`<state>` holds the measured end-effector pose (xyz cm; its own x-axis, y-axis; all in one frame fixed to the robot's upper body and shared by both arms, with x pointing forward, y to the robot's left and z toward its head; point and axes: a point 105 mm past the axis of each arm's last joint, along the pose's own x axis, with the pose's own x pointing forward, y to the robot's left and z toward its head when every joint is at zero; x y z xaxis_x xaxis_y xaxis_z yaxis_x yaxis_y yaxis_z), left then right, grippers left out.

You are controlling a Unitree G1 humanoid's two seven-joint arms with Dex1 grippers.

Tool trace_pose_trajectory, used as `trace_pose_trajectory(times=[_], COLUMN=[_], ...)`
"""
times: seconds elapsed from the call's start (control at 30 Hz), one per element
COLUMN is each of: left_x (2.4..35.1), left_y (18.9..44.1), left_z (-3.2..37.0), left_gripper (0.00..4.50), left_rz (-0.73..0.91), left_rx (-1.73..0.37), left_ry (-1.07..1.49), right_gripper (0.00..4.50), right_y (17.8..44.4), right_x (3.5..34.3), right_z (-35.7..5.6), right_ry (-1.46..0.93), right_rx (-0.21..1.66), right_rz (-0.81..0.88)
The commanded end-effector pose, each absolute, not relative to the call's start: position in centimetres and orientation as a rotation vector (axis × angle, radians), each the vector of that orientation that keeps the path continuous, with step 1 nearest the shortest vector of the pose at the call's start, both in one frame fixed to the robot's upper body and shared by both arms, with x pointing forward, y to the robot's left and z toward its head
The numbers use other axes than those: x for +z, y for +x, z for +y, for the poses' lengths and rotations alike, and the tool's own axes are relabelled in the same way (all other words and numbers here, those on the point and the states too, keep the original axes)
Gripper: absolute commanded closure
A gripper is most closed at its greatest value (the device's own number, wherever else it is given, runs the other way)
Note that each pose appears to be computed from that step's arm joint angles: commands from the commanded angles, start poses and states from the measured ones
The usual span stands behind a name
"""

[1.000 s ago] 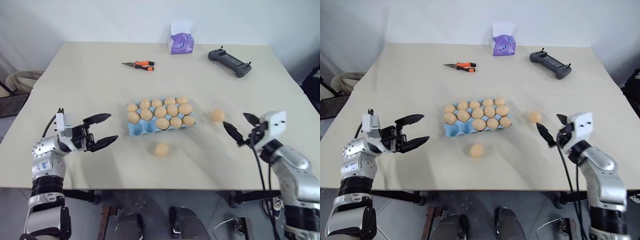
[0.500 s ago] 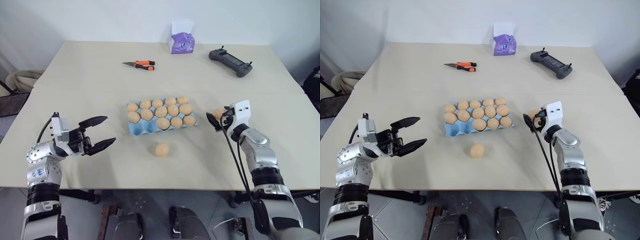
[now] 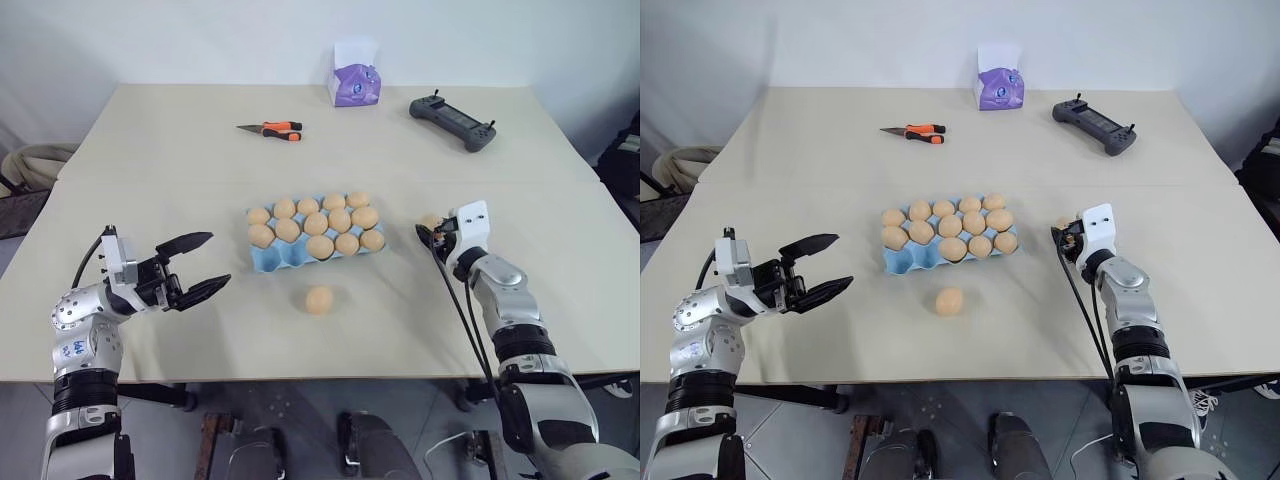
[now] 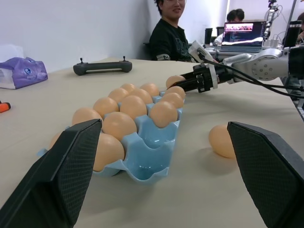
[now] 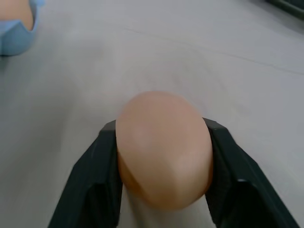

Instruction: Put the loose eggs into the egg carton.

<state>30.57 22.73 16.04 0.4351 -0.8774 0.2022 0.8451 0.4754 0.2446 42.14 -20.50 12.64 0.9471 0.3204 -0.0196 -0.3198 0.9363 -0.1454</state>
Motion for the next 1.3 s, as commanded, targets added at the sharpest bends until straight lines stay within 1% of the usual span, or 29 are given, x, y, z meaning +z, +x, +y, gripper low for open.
trace_pose_trajectory(times=[0.03,0.07,0.17,0.23,0.4,0.53,0.63,0.73,1.07,1.2,1.3], left_x=[17.3,17.3,17.2,17.2,17.2,17.0,16.9,16.8,16.6,16.6,16.5], left_y=[30.2,30.2,30.3,30.4,30.5,30.3,30.1,29.7,29.0,28.8,28.6], left_z=[23.0,23.0,23.0,23.0,23.1,23.2,23.4,23.5,23.6,23.5,23.5], left_gripper=[0.0,0.0,0.0,0.0,0.0,0.0,0.0,0.0,0.0,0.0,0.0], left_rz=[-0.367,-0.365,-0.362,-0.36,-0.357,-0.357,-0.359,-0.357,-0.359,-0.359,-0.358], left_rx=[-1.072,-1.073,-1.075,-1.075,-1.061,-1.052,-1.04,-1.029,-1.001,-0.995,-0.994], left_ry=[0.138,0.138,0.138,0.138,0.138,0.137,0.137,0.139,0.137,0.137,0.136], right_gripper=[2.73,2.73,2.73,2.73,2.73,2.73,2.73,2.73,2.73,1.38,0.27], right_y=[41.3,40.9,39.2,38.0,35.6,34.7,34.3,34.4,34.9,34.9,34.9], right_x=[16.9,17.6,20.2,21.1,22.1,21.0,19.9,19.5,18.1,17.8,17.8], right_z=[-19.1,-18.2,-13.7,-11.2,-5.0,-1.1,0.6,1.5,3.6,4.0,3.9], right_ry=[-0.159,-0.157,-0.141,-0.136,-0.13,-0.155,-0.186,-0.198,-0.241,-0.247,-0.249], right_rx=[0.396,0.425,0.57,0.648,0.834,0.923,0.963,0.976,1.017,1.029,1.024], right_rz=[-0.127,-0.141,-0.17,-0.174,-0.166,-0.118,-0.088,-0.078,-0.063,-0.059,-0.061])
